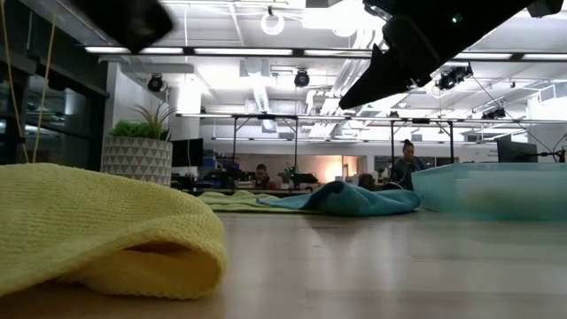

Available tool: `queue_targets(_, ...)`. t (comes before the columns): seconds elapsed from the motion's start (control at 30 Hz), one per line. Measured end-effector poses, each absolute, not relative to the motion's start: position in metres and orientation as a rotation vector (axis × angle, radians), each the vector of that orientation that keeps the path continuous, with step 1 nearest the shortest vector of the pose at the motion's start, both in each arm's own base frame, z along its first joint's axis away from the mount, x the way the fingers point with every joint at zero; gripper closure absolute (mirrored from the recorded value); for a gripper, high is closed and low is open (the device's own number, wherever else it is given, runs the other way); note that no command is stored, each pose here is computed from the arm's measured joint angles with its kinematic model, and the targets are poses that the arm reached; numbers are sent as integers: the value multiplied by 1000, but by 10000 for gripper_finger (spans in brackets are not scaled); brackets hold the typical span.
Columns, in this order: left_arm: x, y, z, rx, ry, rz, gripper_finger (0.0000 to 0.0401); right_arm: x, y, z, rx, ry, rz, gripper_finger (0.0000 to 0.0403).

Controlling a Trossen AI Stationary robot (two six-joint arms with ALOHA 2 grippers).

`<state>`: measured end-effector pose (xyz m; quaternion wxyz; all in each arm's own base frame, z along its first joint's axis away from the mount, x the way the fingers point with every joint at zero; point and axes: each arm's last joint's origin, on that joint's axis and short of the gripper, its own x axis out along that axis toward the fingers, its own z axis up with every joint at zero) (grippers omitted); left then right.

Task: Fold microfiber towels
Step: Fold the yellow microfiber cloth

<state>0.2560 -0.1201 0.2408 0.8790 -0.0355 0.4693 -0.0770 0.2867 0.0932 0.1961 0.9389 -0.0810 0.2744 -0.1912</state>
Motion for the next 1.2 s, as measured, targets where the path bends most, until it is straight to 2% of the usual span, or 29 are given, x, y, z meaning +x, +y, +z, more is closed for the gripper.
queue_targets(0.2, 219, -199, 212, 31, 972, -190, 257, 287, 92, 197, -159, 554, -394, 403)
queue_targets(0.3, 221, -233, 207, 36, 948, -262, 261, 288, 91, 197, -142, 549, -401, 403)
queue_targets(0.5, 241, -278, 182, 255, 1018, -337, 268, 288, 90, 197, -136, 547, -406, 403)
queue_targets(0.6, 250, -287, 165, 351, 1075, -345, 270, 288, 90, 197, -131, 548, -408, 403)
queue_targets(0.77, 259, -294, 151, 359, 1134, -365, 270, 288, 90, 196, -139, 560, -409, 403)
queue_targets(1.2, 258, -290, 145, 380, 1184, -348, 270, 288, 90, 196, -138, 558, -409, 403)
